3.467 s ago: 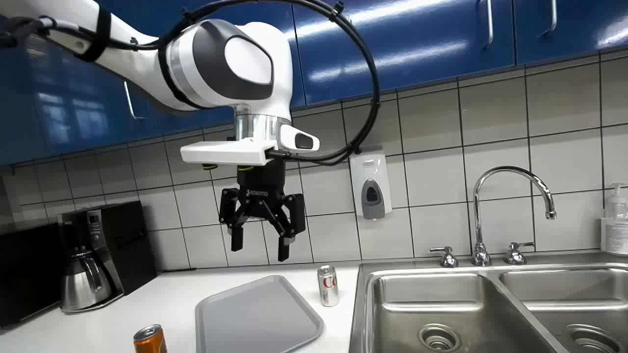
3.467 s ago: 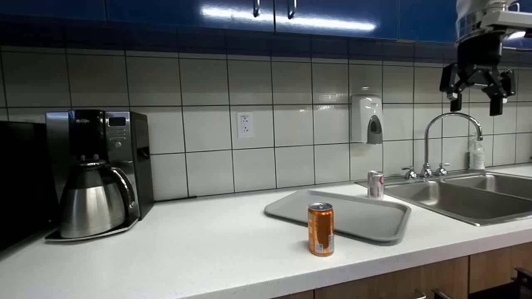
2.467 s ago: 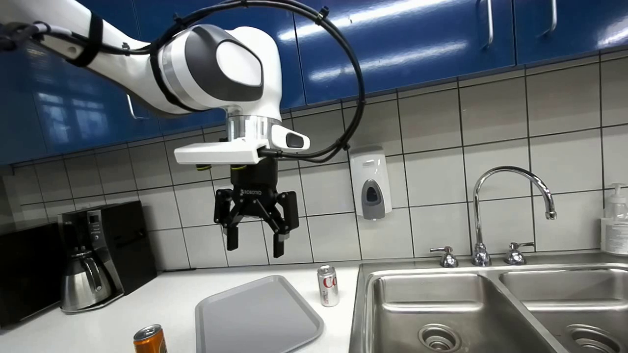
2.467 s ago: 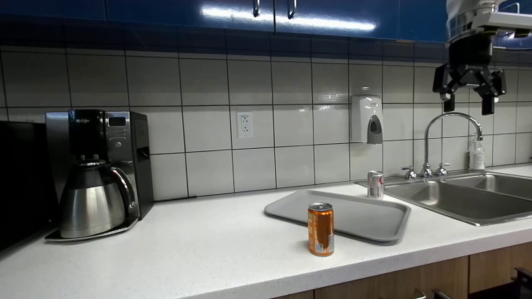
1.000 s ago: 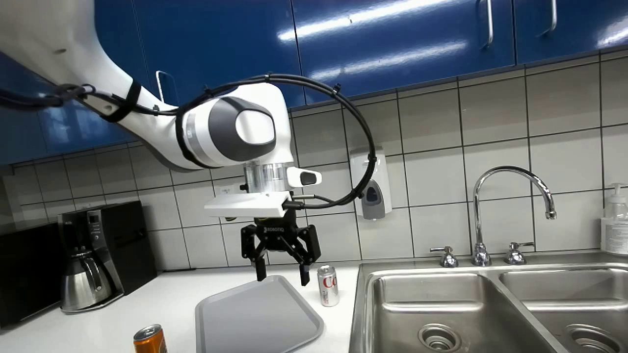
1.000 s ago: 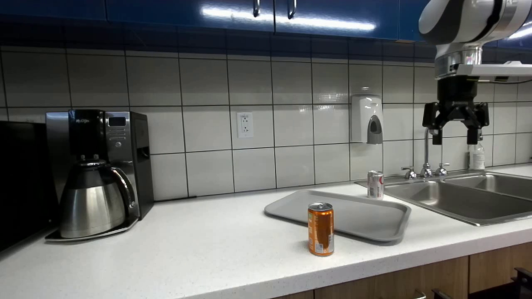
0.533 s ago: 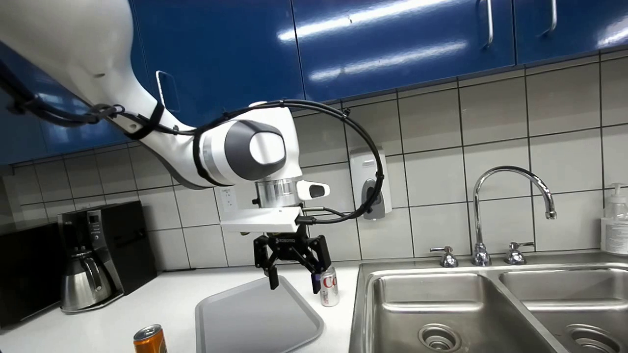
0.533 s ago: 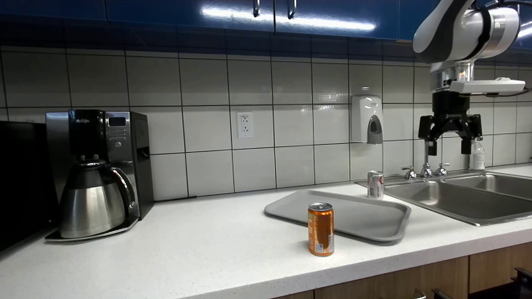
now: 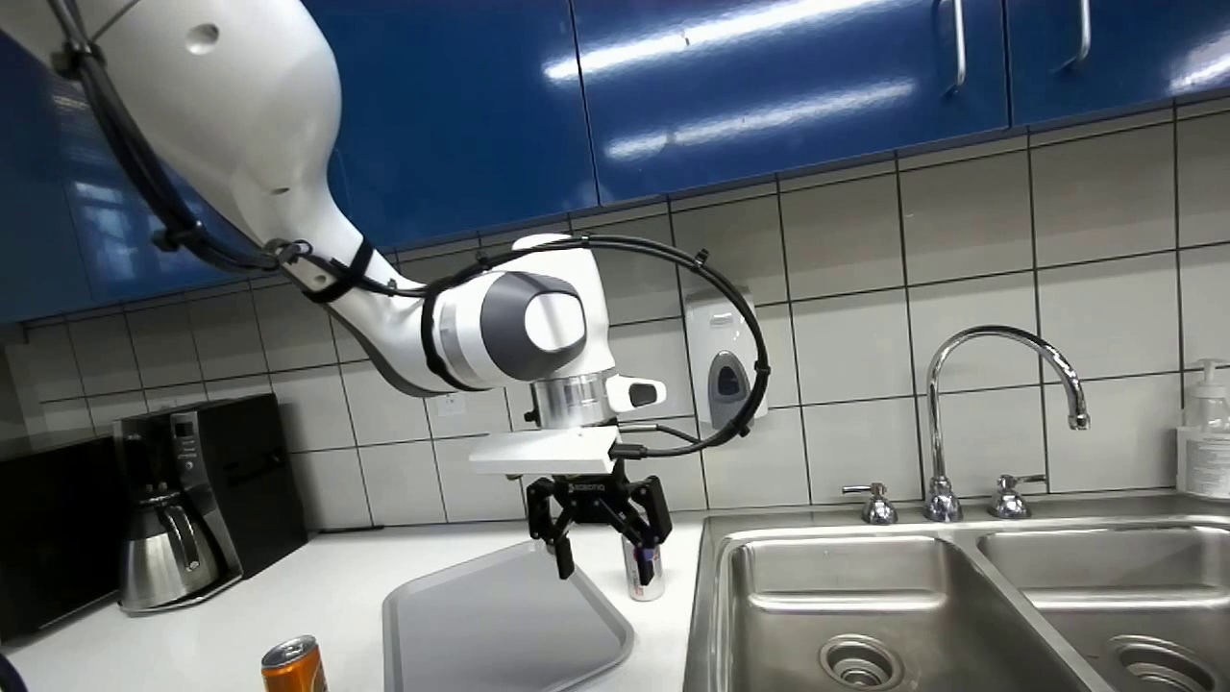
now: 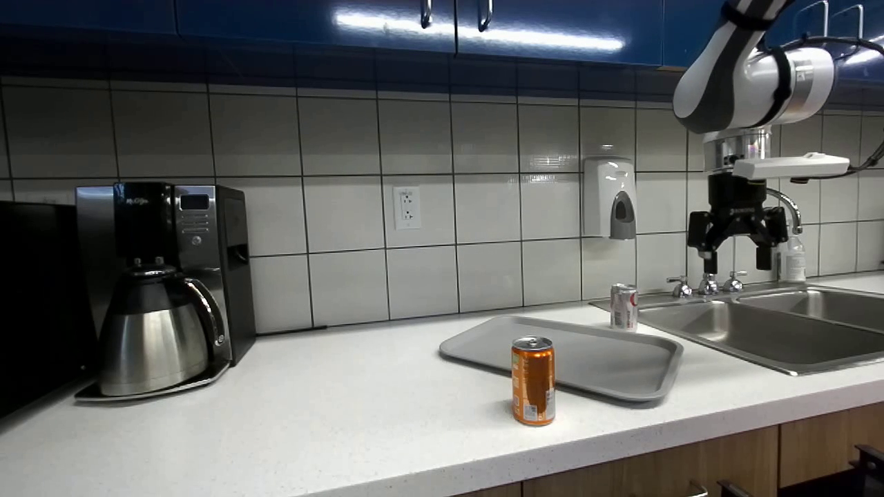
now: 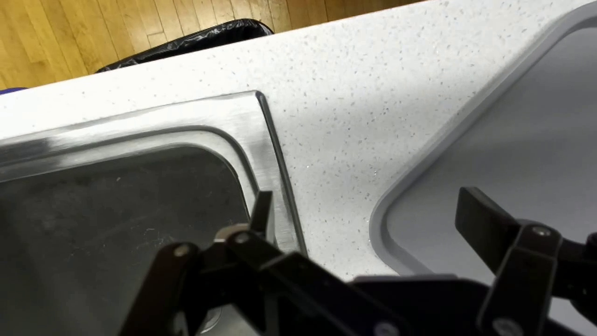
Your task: Put the cans onto the tray
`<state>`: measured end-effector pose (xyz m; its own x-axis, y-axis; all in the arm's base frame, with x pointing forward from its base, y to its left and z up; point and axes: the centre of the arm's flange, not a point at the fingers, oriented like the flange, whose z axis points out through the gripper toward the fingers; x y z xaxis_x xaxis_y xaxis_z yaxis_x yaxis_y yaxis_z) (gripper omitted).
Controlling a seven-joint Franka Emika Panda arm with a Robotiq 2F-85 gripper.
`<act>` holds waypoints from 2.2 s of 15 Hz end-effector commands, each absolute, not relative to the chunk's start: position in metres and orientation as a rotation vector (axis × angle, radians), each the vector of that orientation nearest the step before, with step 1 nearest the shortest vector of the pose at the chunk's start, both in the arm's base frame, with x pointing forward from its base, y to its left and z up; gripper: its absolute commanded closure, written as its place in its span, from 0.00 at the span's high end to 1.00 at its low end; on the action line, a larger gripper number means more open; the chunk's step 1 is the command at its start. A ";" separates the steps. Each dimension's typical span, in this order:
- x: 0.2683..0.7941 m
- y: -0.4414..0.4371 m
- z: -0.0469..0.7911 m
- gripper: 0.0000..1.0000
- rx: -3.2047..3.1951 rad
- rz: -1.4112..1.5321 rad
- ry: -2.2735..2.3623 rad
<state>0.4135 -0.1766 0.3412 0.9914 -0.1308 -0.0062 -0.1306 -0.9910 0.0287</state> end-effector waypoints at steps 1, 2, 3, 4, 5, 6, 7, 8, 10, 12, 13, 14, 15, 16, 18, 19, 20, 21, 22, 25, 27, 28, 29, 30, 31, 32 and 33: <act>0.439 -0.190 0.332 1.00 3.102 -0.016 -0.185; 0.444 -0.191 0.328 1.00 3.102 -0.022 -0.180; 0.447 -0.192 0.326 1.00 3.102 -0.026 -0.175; 0.451 -0.192 0.324 1.00 3.102 -0.032 -0.168; 0.455 -0.192 0.322 1.00 3.102 -0.036 -0.158; 0.458 -0.191 0.320 1.00 3.109 -0.044 -0.146; 0.462 -0.190 0.318 1.00 3.110 -0.046 -0.138; 0.466 -0.189 0.316 1.00 3.113 -0.051 -0.131; 0.474 -0.186 0.313 1.00 3.121 -0.061 -0.121; 0.481 -0.184 0.310 1.00 3.124 -0.068 -0.113; 0.484 -0.182 0.308 1.00 3.125 -0.068 -0.111; 0.488 -0.180 0.306 1.00 3.126 -0.068 -0.113; 0.491 -0.179 0.305 1.00 3.127 -0.070 -0.116; 0.494 -0.177 0.303 1.00 3.127 -0.069 -0.117; 0.500 -0.173 0.300 1.00 3.127 -0.073 -0.119; 0.504 -0.171 0.299 1.00 3.127 -0.073 -0.120; 0.507 -0.169 0.298 1.00 3.126 -0.075 -0.120; 0.510 -0.166 0.297 1.00 3.131 -0.081 -0.117; 0.513 -0.163 0.295 1.00 3.128 -0.078 -0.121; 0.522 -0.158 0.291 1.00 3.114 -0.071 -0.125; 0.528 -0.155 0.287 1.00 3.104 -0.069 -0.141; 0.531 -0.154 0.286 1.00 3.100 -0.068 -0.152; 0.534 -0.153 0.284 1.00 3.092 -0.064 -0.165; 0.536 -0.153 0.282 1.00 3.083 -0.061 -0.180; 0.539 -0.153 0.280 1.00 3.079 -0.058 -0.195; 0.541 -0.153 0.277 1.00 3.078 -0.055 -0.212; 0.544 -0.154 0.275 1.00 3.070 -0.051 -0.227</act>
<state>0.5275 -0.1534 0.2798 0.9930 -0.1105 -0.0426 -0.1087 -0.9932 0.0411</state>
